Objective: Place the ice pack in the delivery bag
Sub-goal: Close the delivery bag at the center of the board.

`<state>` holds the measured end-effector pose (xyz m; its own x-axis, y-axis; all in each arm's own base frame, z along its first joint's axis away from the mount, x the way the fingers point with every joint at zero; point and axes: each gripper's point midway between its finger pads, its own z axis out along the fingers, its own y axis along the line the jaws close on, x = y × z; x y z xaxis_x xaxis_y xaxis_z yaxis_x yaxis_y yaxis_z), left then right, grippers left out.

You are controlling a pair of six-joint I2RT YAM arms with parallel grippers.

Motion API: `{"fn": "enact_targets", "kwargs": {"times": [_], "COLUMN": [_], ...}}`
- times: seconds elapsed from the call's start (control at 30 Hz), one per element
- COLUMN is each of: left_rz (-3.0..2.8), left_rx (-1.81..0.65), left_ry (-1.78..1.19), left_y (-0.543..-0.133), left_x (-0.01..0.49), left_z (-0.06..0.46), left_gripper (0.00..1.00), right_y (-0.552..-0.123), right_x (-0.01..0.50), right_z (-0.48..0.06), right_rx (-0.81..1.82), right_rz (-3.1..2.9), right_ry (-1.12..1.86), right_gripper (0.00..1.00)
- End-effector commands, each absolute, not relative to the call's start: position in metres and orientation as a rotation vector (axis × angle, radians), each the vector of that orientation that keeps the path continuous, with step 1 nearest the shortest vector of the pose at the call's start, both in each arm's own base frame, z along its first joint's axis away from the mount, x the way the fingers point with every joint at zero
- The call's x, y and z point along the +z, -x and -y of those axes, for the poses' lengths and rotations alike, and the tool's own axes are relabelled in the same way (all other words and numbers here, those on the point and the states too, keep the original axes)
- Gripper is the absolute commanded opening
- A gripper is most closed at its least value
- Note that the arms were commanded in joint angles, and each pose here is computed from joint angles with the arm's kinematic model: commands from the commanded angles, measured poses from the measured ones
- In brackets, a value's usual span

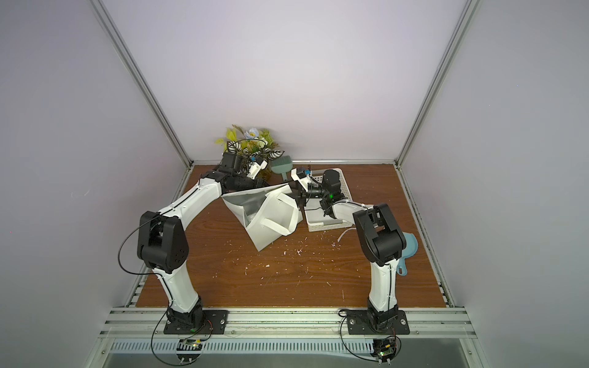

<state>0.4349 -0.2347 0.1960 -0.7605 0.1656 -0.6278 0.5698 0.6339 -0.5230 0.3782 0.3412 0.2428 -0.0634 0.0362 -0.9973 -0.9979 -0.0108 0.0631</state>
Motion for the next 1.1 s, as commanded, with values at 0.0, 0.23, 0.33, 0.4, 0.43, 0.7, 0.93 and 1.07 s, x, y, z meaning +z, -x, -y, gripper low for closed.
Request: {"fn": "enact_targets", "kwargs": {"times": [0.0,0.23,0.33,0.4,0.43,0.7,0.93,1.07], "left_rz": [-2.316,-2.321,-2.305,-2.305,-2.305,-2.255,-2.118,-2.113], "left_rx": [-1.055,-1.09,-1.105,-1.104,-1.101,-0.971,-0.924,-0.937], "left_ry": [-0.627,-0.625,-0.627,-0.622,-0.616,-0.561,-0.503,-0.532], "left_y": [-0.423,-0.421,-0.423,-0.425,-0.426,-0.446,-0.464,-0.454], "left_x": [0.196,0.196,0.202,0.203,0.204,0.229,0.288,0.287], "left_z": [0.249,0.256,0.257,0.256,0.255,0.234,0.218,0.218], "left_gripper": [0.21,0.17,0.16,0.16,0.16,0.27,0.42,0.49], "right_y": [-0.373,-0.373,-0.371,-0.371,-0.371,-0.371,-0.371,-0.371], "right_x": [0.254,0.251,0.248,0.247,0.246,0.247,0.25,0.252], "right_z": [-0.348,-0.35,-0.349,-0.349,-0.349,-0.348,-0.346,-0.346], "right_rx": [1.277,1.314,1.314,1.313,1.312,1.314,1.3,1.305], "right_rz": [-1.165,-1.168,-1.168,-1.174,-1.177,-1.177,-1.175,-1.177], "right_ry": [1.197,1.2,1.198,1.195,1.194,1.196,1.197,1.197], "right_gripper": [0.72,0.48,0.47,0.46,0.44,0.02,0.0,0.0]}}
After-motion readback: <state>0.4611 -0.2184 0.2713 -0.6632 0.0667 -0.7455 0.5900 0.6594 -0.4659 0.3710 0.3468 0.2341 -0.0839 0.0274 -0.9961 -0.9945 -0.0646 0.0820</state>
